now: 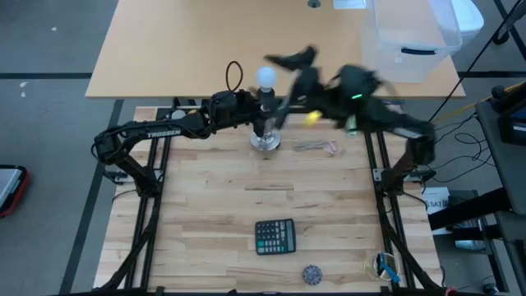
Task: Screw lightbulb
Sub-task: Remove the light bulb from the lamp
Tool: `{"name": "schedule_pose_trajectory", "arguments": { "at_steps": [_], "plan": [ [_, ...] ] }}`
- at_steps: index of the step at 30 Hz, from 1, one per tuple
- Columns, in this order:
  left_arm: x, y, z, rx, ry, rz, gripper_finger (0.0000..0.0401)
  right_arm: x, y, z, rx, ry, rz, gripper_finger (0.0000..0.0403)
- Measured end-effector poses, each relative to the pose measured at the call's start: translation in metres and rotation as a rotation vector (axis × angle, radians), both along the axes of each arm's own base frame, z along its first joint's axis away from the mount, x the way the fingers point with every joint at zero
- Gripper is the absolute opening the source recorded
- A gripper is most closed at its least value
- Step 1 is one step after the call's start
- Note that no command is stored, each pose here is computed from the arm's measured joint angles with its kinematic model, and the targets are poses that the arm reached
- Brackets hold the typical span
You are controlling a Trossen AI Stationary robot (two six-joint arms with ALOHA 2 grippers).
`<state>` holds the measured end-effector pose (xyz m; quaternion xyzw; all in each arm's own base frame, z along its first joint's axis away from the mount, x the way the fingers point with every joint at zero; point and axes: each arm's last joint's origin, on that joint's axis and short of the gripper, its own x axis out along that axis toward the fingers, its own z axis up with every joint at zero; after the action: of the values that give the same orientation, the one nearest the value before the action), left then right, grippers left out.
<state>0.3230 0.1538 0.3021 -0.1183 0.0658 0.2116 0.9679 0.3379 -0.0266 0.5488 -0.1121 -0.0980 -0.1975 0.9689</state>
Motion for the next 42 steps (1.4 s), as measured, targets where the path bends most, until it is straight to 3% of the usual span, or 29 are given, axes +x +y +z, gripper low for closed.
{"name": "schedule_pose_trajectory", "arguments": {
  "at_steps": [6, 12, 17, 23, 26, 29, 33, 39, 42],
  "plan": [
    [0.000, 0.000, -0.001, -0.001, 0.007, -0.001, 0.0174, -0.083, -0.012, 0.032, -0.074, 0.074, -0.171, 0.0373],
    [0.000, 0.000, -0.001, -0.003, 0.006, -0.003, 0.0174, -0.189, -0.028, 0.054, -0.084, 0.080, -0.400, 0.0373],
    [0.000, 0.000, -0.001, -0.004, 0.006, -0.004, 0.0174, -0.265, -0.021, 0.055, -0.073, 0.081, -0.555, 0.0373],
    [0.000, 0.000, -0.001, -0.004, 0.006, -0.004, 0.0174, -0.320, 0.003, 0.040, 0.037, 0.099, -0.572, 0.0373],
    [0.000, 0.000, -0.001, -0.004, 0.006, -0.005, 0.0174, -0.325, 0.006, 0.023, 0.132, 0.118, -0.543, 0.0373],
    [0.000, -0.001, -0.001, -0.004, 0.006, -0.008, 0.0174, -0.312, 0.000, 0.000, 0.193, 0.133, -0.499, 0.0373],
    [0.001, -0.002, -0.001, -0.006, 0.005, -0.018, 0.0174, -0.274, -0.018, -0.040, 0.208, 0.094, -0.429, 0.0373],
    [0.001, -0.002, -0.001, 0.010, 0.011, -0.044, 0.0174, -0.213, -0.045, -0.097, 0.202, -0.154, -0.264, 0.0373],
    [0.001, -0.002, -0.001, 0.014, 0.012, -0.047, 0.0174, -0.185, -0.058, -0.123, 0.265, -0.206, -0.229, 0.0373]
  ]
}}
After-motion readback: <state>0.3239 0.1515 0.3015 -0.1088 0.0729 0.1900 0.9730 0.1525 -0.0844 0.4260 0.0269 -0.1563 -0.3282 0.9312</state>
